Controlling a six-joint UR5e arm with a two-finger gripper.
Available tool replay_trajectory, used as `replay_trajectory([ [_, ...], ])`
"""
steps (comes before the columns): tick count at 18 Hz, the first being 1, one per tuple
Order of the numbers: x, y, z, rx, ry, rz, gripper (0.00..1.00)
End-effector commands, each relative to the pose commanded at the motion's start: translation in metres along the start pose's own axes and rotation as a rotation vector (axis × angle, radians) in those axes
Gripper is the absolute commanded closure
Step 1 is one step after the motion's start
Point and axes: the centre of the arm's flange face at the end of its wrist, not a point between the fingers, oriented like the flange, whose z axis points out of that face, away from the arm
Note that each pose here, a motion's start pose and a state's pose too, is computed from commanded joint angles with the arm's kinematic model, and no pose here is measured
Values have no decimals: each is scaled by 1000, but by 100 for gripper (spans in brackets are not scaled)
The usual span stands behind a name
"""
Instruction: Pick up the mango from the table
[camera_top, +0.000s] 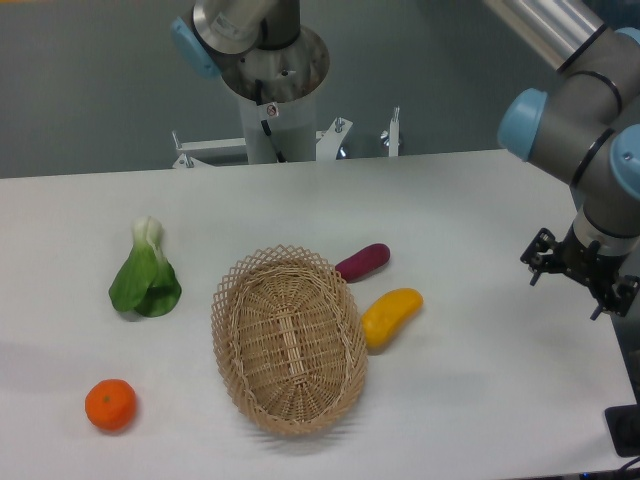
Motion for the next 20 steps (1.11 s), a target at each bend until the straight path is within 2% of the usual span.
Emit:
replay_trajectory([
  [4,19,4,2,16,25,3,0],
  [6,39,2,16,65,74,2,0],
  [9,66,-1,26,74,118,13,0],
  [11,81,-5,26,72,132,30,0],
  [15,123,-2,54,64,211,120,0],
  [17,129,-9,62,73,181,152,0],
  [20,144,-18,73,73,187,172,0],
])
